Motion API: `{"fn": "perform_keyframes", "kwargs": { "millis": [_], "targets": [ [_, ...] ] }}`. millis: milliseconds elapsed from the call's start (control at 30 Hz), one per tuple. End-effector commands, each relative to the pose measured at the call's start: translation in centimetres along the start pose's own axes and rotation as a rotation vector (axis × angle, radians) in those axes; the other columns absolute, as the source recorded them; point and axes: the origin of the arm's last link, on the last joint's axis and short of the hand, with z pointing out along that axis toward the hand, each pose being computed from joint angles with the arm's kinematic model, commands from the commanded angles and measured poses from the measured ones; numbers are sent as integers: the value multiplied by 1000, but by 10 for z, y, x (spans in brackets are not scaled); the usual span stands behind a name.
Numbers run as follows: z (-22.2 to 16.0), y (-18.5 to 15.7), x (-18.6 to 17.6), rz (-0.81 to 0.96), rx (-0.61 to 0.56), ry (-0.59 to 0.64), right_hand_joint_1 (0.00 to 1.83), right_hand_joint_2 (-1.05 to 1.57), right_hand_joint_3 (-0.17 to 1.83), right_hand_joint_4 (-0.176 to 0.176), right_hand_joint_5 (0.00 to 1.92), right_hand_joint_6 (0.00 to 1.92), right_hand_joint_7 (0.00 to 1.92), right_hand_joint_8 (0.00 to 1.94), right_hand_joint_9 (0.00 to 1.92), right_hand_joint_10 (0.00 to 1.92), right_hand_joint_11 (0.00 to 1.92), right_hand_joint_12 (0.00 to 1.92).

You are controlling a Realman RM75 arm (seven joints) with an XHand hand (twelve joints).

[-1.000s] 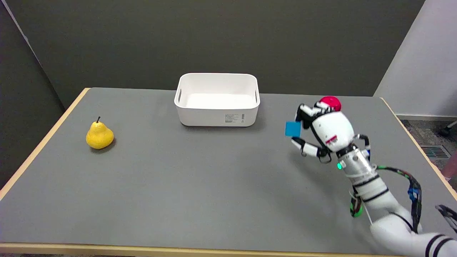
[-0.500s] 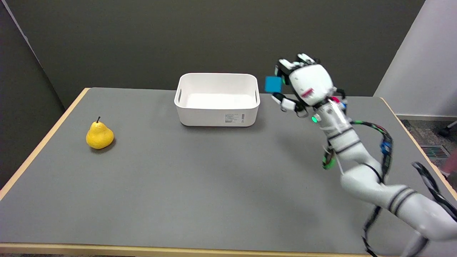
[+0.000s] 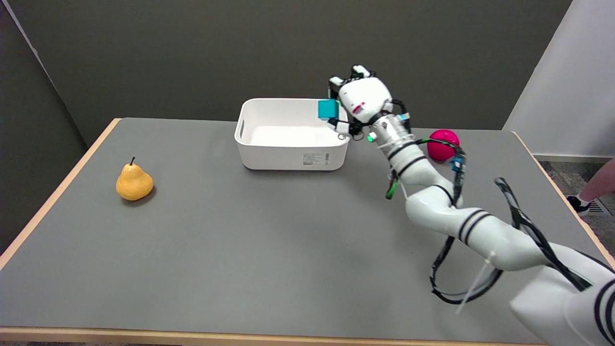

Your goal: Place the cube in the box.

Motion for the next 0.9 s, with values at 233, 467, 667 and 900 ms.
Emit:
{"fn": "perform_keyframes", "kwargs": {
  "millis": [233,467,667,900],
  "targets": [
    [43,-42,-12,277,-20,-156,901,1168,334,40,615,1583,747,1361,767,1684,155,1921],
    [33,-35,-3,312,-11,-127,263,608,787,70,-1,3,-1,-1,-1,-1,-1,158],
    [13,-30,36,315,37,1,261,557,864,66,-1,-1,-1,-1,-1,-1,-1,-1],
    [-45,-20,80,315,99,148,248,567,861,62,-1,4,-1,-1,-1,-1,-1,4]
  ]
}}
